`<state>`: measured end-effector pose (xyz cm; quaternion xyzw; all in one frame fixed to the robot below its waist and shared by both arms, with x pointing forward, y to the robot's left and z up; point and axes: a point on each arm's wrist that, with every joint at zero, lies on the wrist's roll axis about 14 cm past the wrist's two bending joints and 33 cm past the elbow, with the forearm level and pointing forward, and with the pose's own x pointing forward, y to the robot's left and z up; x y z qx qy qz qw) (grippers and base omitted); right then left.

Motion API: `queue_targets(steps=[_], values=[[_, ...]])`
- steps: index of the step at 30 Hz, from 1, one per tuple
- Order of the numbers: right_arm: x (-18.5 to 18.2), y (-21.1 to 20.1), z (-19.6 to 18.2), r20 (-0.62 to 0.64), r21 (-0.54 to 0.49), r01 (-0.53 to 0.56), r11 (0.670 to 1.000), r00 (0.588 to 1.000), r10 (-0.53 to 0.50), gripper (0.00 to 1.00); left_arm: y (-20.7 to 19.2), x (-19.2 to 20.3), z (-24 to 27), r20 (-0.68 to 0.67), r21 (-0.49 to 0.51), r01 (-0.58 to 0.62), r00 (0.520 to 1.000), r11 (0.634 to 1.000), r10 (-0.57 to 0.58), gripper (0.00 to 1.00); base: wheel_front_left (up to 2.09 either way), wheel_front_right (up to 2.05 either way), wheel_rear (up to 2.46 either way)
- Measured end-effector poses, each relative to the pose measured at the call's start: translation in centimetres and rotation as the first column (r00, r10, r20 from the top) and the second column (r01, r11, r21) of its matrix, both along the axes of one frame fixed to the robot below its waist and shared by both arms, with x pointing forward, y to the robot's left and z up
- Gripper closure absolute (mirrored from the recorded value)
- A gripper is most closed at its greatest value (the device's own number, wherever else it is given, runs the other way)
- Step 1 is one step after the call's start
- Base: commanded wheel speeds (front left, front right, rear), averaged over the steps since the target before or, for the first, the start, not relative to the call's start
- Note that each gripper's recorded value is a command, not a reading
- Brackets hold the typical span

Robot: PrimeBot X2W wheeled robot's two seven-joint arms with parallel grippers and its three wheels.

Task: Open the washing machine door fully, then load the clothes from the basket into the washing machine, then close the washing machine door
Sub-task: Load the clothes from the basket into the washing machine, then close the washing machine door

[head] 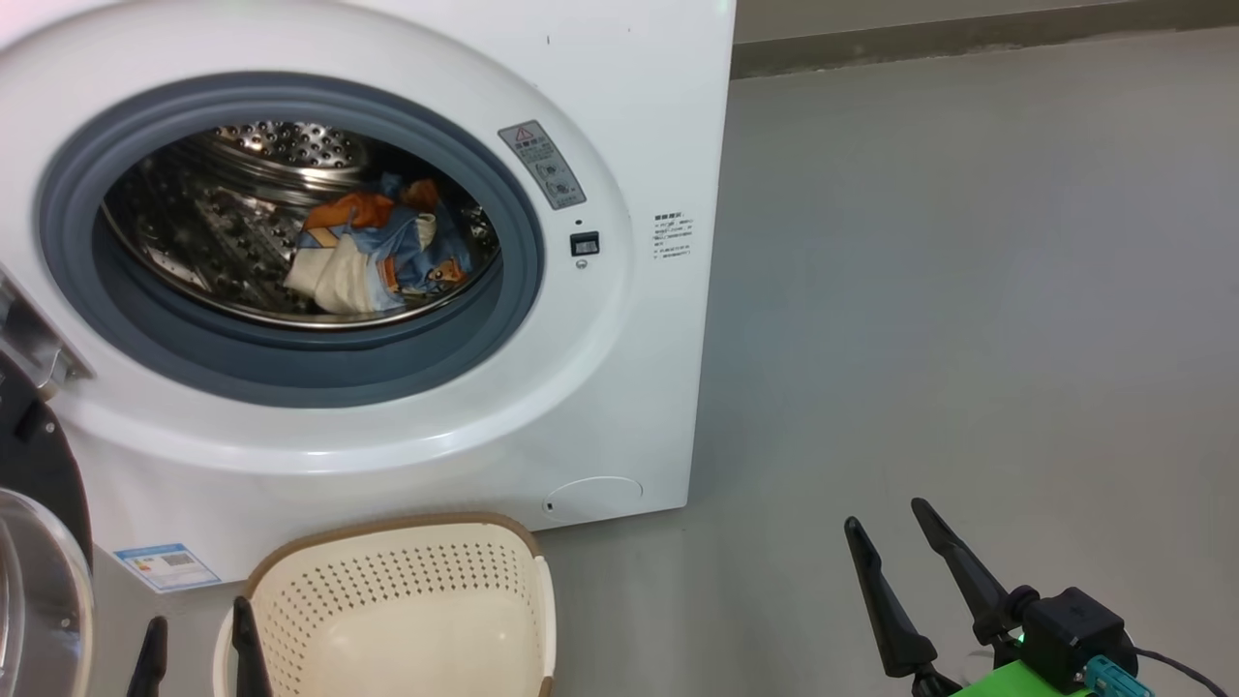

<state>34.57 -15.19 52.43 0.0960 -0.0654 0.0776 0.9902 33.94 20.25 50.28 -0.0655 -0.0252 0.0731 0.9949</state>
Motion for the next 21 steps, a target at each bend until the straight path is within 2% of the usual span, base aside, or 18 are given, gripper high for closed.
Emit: queue_targets(steps=[21], values=[[-0.08,0.06,0.52,0.018,-0.008,-0.003,1.0,1.0,0.003,0.0,0.12,-0.75,0.34,0.01,0.001,-0.002,1.0,1.0,0.002,0.0,0.0,0.0,0.0]])
